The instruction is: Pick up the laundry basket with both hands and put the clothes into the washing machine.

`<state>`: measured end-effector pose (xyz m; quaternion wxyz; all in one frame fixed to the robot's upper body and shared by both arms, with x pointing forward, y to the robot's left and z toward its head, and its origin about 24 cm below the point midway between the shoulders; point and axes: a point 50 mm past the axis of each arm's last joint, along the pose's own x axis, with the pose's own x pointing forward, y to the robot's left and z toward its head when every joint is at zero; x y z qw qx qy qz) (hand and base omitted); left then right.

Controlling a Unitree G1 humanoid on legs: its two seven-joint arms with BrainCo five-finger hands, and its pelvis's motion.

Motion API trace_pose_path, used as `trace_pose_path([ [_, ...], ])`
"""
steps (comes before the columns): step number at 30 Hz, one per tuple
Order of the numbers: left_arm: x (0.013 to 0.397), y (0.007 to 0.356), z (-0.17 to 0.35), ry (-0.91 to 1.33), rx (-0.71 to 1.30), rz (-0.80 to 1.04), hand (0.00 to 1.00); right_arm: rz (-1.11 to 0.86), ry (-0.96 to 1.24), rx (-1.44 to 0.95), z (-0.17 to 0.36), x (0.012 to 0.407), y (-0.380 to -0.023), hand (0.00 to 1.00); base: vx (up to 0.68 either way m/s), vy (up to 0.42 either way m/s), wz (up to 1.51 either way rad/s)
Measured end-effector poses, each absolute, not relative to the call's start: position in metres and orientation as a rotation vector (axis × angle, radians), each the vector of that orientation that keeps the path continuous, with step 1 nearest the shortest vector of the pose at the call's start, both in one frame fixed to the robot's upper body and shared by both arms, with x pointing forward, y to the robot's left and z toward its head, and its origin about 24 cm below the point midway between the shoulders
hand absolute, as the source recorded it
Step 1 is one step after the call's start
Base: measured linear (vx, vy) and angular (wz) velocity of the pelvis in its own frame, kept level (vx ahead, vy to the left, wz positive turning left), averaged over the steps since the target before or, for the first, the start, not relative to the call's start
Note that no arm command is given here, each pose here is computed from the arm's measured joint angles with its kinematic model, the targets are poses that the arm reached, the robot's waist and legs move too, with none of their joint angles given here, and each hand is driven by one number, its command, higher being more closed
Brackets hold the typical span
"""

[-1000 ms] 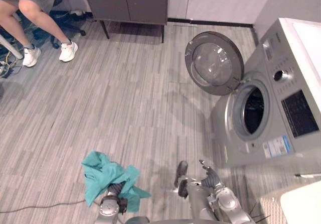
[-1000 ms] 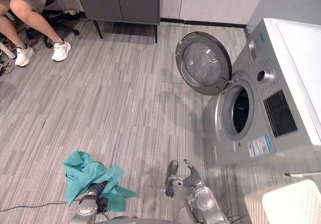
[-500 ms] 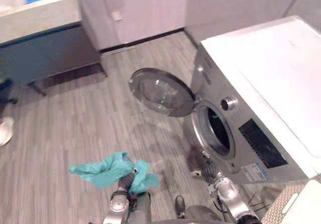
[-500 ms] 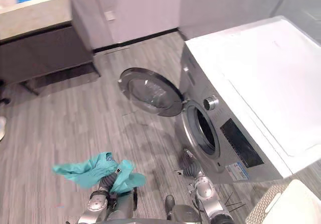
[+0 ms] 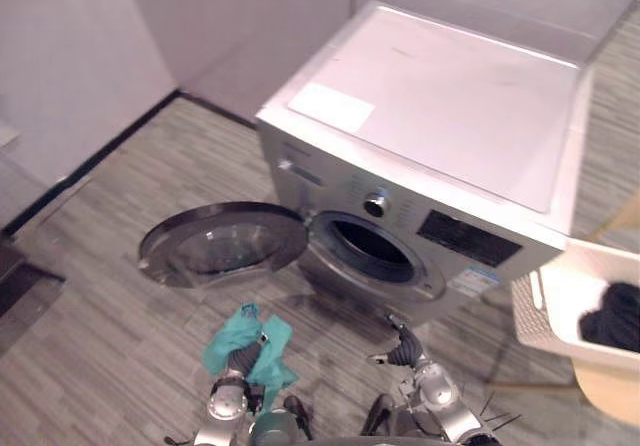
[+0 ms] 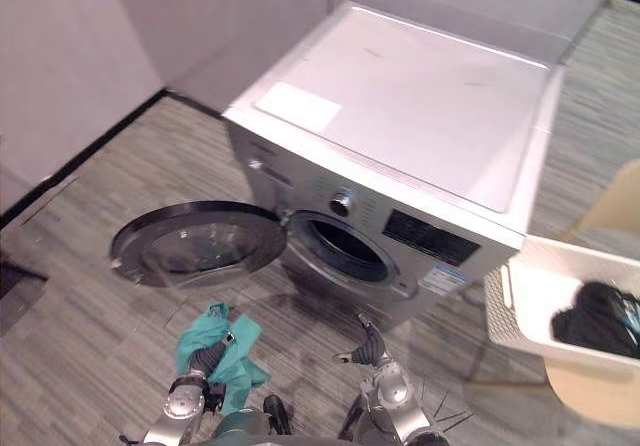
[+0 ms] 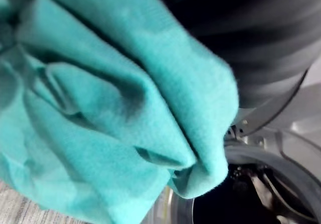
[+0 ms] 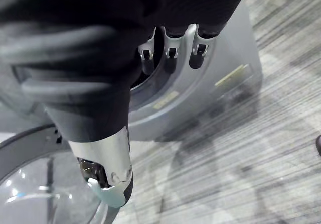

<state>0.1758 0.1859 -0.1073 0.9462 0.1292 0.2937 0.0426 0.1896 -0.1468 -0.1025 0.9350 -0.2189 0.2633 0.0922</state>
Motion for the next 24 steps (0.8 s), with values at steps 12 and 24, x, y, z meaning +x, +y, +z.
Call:
trace_pose_path([
  [12, 0.175, 0.163, -0.11, 0.601, 0.213, 0.024, 1.0, 0.083, 0.616, -0.486, -0.111, 0.178, -0.178, 0.0, 0.12, 0.052, -0.85],
  [24, 0.265, 0.172, -0.052, 0.338, 0.397, -0.007, 1.0, 0.041, 0.34, -0.504, -0.053, 0.259, -0.172, 0.0, -0.06, 0.121, -0.27],
])
